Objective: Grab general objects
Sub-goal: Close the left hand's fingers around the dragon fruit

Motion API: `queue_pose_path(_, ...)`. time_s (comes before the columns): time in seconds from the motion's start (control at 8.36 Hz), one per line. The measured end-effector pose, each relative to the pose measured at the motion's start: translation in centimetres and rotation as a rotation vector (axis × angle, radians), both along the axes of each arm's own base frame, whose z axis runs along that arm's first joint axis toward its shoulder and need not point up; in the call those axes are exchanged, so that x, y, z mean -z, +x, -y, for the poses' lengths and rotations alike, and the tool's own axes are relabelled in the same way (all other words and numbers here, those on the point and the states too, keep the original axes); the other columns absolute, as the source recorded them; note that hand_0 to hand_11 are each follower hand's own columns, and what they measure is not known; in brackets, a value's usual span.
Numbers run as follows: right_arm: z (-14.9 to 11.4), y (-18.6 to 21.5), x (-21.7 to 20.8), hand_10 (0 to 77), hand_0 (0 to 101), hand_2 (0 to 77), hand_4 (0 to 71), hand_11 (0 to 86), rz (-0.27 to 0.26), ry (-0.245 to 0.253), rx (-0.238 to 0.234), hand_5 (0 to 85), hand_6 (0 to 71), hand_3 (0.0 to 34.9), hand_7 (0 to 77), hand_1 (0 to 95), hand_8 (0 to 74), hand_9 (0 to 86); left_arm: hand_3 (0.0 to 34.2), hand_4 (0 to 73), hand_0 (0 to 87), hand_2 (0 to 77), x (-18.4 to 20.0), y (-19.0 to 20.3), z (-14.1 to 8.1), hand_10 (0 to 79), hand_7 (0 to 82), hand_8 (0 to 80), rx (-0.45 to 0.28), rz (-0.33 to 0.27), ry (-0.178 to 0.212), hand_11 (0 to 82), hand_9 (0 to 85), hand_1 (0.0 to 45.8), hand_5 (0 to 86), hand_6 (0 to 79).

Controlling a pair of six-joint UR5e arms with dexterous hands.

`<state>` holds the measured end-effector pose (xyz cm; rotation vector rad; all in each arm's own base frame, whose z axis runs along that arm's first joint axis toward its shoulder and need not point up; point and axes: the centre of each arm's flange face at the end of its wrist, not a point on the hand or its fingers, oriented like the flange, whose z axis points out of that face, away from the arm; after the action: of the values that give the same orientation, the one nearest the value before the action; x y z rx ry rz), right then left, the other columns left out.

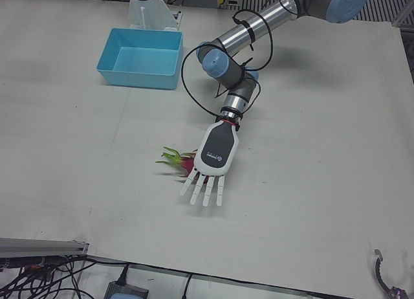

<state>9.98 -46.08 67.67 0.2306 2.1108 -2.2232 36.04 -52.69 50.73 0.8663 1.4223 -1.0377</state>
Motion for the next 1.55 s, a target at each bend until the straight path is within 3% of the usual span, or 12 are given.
queue_pose_path(0.12, 0.0, 0.0, 0.0, 0.0, 0, 77.4, 0.0, 0.5, 0.000, 0.000, 0.000, 0.0, 0.0, 0.0, 0.0, 94.9, 0.0, 0.5, 14.5, 0.5, 43.8, 1.1, 0.0, 0.0, 0.0, 0.5, 0.5, 1.1, 0.006, 0.001, 0.001, 0.5, 0.5, 0.0, 1.6, 0.0)
queue_pose_path(0.24, 0.0, 0.0, 0.0, 0.0, 0, 77.4, 0.0, 0.5, 0.000, 0.000, 0.000, 0.0, 0.0, 0.0, 0.0, 94.9, 0.0, 0.5, 4.5, 0.5, 42.6, 0.5, -0.1, 0.1, 0.0, 0.5, 0.5, 1.1, 0.008, 0.002, 0.001, 0.5, 0.5, 0.0, 2.2, 0.0)
queue_pose_path(0.36, 0.0, 0.0, 0.0, 0.0, 0, 77.4, 0.0, 0.5, 0.000, 0.000, -0.001, 0.0, 0.0, 0.0, 0.0, 94.9, 0.0, 0.5, 0.0, 0.5, 40.1, 1.1, -0.4, 0.3, 0.0, 0.5, 0.5, 1.1, 0.009, 0.005, -0.001, 0.5, 0.5, 0.0, 21.3, 0.0)
queue_pose_path(0.48, 0.0, 0.0, 0.0, 0.0, 0, 77.4, 0.0, 0.5, 0.000, 0.000, -0.001, 0.0, 0.0, 0.0, 0.0, 94.9, 0.0, 0.5, 0.0, 2.7, 39.0, 1.1, -0.6, 0.3, 0.1, 0.5, 0.5, 1.1, 0.010, 0.008, -0.003, 0.5, 0.5, 0.0, 36.0, 14.7)
queue_pose_path(0.6, 0.0, 0.0, 0.0, 0.0, 0, 77.4, 0.0, 0.5, 0.000, 0.000, -0.001, 0.0, 0.0, 0.0, 0.0, 94.9, 0.0, 0.5, 0.0, 2.7, 39.0, 1.1, -0.7, 0.4, 0.1, 0.5, 0.5, 1.1, 0.009, 0.010, -0.004, 0.5, 0.5, 0.0, 36.0, 14.7)
queue_pose_path(0.72, 0.0, 0.0, 0.0, 0.0, 0, 77.4, 0.0, 0.5, 0.000, 0.000, -0.001, 0.0, 0.0, 0.0, 0.0, 94.9, 0.0, 0.5, 0.0, 4.4, 38.8, 1.1, -0.7, 0.4, 0.1, 0.5, 0.5, 1.1, 0.009, 0.010, -0.003, 0.5, 0.5, 0.0, 48.0, 15.3)
queue_pose_path(0.84, 0.0, 0.0, 0.0, 0.0, 0, 77.4, 0.0, 0.0, 0.000, 0.000, -0.001, 0.0, 0.0, 0.0, 0.0, 94.9, 0.0, 0.5, 0.0, 2.7, 38.6, 0.5, -0.7, 0.5, 0.1, 1.1, 4.9, 1.6, 0.009, 0.009, -0.003, 2.7, 0.5, 0.0, 54.0, 15.8)
queue_pose_path(0.96, 0.0, 0.0, 0.0, 0.0, 0, 77.4, 0.0, 0.0, 0.000, -0.001, -0.001, 0.0, 0.0, 0.0, 0.0, 94.9, 0.0, 0.5, 0.0, 1.6, 38.5, 0.5, -0.7, 0.5, 0.1, 1.6, 15.3, 6.5, 0.010, 0.008, -0.002, 4.4, 0.5, 0.0, 56.7, 15.3)
queue_pose_path(1.2, 0.0, 0.0, 0.0, 0.0, 0, 77.4, 0.0, 0.0, 0.000, 0.000, -0.001, 0.0, 0.0, 0.0, 0.0, 94.9, 0.0, 0.5, 0.0, 4.9, 38.8, 1.1, -0.6, 0.3, 0.2, 1.6, 28.4, 8.2, 0.025, 0.006, 0.000, 12.0, 0.5, 0.0, 57.3, 16.9)
queue_pose_path(1.32, 0.0, 0.0, 0.0, 0.0, 0, 77.4, 0.0, 0.5, 0.000, 0.000, -0.001, 0.0, 0.0, 0.0, 0.0, 94.9, 0.0, 0.5, 0.0, 5.5, 33.4, 1.1, -0.3, 0.1, 0.2, 2.2, 28.4, 10.9, 0.034, 0.001, 0.003, 13.6, 2.7, 0.0, 57.3, 16.9)
queue_pose_path(1.43, 0.0, 0.0, 0.0, 0.0, 0, 77.4, 0.0, 0.5, 0.000, 0.000, -0.001, 0.0, 0.0, 0.0, 0.0, 94.9, 0.0, 0.5, 0.0, 5.5, 23.1, 1.1, 0.2, -0.2, 0.3, 2.7, 24.0, 9.3, 0.042, -0.008, 0.009, 20.2, 6.0, 0.0, 57.3, 16.9)
queue_pose_path(1.55, 0.0, 0.0, 0.0, 0.0, 0, 77.4, 0.0, 0.5, 0.000, -0.001, -0.001, 0.0, 0.0, 0.0, 0.0, 94.9, 0.0, 0.5, 0.0, 5.5, 23.1, 1.1, 0.9, -0.6, 0.3, 13.1, 24.0, 9.3, 0.049, -0.020, 0.017, 27.8, 6.0, 0.0, 57.3, 16.9)
